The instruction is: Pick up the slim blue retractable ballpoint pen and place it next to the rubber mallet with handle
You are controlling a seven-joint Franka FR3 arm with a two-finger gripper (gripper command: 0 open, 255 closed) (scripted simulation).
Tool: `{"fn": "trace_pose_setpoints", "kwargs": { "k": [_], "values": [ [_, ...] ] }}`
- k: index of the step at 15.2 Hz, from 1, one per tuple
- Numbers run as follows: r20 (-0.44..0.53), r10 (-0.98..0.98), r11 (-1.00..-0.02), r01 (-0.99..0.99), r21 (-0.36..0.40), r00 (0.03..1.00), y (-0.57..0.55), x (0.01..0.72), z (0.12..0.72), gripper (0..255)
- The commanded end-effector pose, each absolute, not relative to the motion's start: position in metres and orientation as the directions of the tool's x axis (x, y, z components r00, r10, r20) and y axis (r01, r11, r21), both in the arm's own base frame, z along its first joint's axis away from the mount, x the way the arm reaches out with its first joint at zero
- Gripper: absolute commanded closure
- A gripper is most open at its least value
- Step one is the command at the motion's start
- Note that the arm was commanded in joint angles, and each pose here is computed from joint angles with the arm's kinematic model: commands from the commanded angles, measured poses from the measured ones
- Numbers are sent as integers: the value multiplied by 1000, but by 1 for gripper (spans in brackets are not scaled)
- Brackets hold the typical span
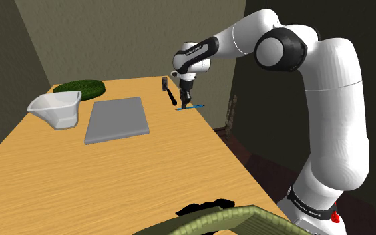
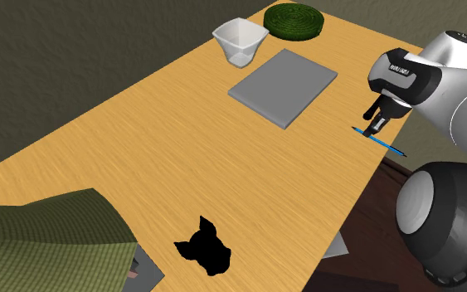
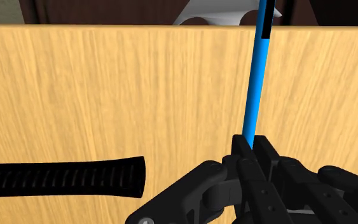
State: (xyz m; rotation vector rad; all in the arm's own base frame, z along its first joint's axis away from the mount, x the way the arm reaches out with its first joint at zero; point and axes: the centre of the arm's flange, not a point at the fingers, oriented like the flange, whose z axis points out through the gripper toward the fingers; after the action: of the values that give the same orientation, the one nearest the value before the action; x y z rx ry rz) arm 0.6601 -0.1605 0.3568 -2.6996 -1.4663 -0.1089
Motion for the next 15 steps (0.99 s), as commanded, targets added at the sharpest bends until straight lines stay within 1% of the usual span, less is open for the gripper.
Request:
{"fn": "trace_pose_setpoints", "kwargs": {
  "k": [1, 2, 3, 8, 12, 15],
  "values": [
    [94, 834, -543, 839, -25, 543, -161, 660, 357, 255],
    [94, 834, -543, 839, -25, 543, -160, 660, 357, 255],
    [94, 834, -543, 839, -25, 543, -160, 660, 357, 0],
    [94, 834, -543, 839, -25, 543, -160, 660, 357, 0],
    [94, 834, -543, 839, -25, 543, -165, 659, 406, 0],
    [94, 834, -543, 839, -25, 543, -165, 659, 406, 0]
  ]
}}
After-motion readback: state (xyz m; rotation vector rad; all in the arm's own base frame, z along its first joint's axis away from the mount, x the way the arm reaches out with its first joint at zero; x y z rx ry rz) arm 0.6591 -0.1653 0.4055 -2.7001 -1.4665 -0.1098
